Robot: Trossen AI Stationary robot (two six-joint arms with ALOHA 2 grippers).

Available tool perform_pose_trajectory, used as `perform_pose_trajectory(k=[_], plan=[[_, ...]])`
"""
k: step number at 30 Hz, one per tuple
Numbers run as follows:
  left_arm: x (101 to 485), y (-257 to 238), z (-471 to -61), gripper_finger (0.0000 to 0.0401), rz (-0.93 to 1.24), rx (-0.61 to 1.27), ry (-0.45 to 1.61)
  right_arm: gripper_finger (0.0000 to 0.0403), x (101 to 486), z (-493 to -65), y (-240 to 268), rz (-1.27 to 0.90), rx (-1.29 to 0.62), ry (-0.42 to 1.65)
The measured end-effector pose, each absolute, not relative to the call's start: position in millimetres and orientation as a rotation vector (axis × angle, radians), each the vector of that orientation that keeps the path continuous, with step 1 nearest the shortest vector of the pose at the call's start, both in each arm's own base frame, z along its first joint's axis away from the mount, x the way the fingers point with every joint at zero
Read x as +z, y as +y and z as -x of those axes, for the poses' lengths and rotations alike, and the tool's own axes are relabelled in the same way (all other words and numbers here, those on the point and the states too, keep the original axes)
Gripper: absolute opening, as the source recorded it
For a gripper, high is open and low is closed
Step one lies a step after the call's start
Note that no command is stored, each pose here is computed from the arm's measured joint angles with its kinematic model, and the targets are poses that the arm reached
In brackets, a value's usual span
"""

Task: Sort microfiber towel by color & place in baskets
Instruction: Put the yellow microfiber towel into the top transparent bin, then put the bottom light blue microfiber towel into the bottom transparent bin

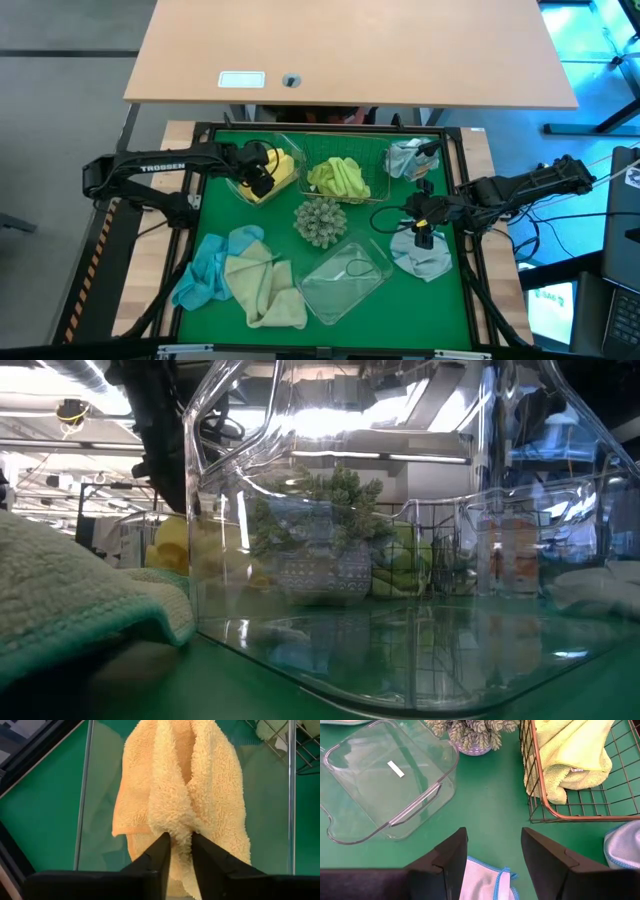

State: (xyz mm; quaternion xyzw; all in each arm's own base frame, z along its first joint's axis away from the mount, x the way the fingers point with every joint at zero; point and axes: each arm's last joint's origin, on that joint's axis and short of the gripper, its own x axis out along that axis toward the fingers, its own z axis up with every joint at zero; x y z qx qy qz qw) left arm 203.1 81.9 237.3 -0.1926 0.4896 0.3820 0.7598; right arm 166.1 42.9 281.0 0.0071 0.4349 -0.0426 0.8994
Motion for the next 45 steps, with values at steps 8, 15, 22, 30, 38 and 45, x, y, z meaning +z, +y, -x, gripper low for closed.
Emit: perform_pose_trajectory(k=[8, 15, 22, 30, 38, 45], plan=[[263, 81, -205, 0.0118, 0.421, 0.757, 1.077, 0.0186, 281, -166, 44, -0.026, -0.066, 0.907], [312, 82, -211, 0.0117, 0.427, 0.718, 0.968, 0.0186, 279, -164, 45, -0.141, -0.064, 0.947], [327, 75, -219, 0.0117, 0.409, 0.674, 0.887, 0.0186, 245, -152, 41, -0.205, -0.172, 1.106], [327, 65, -222, 0.0117, 0.388, 0.630, 0.893, 0.0186, 198, -141, 40, -0.288, -0.222, 1.242], [327, 59, -224, 0.0117, 0.377, 0.611, 0.892, 0.0186, 162, -136, 39, -0.291, -0.234, 1.285], [328, 60, -225, 0.0117, 0.378, 0.609, 0.873, 0.0186, 139, -135, 40, -0.302, -0.219, 1.354]])
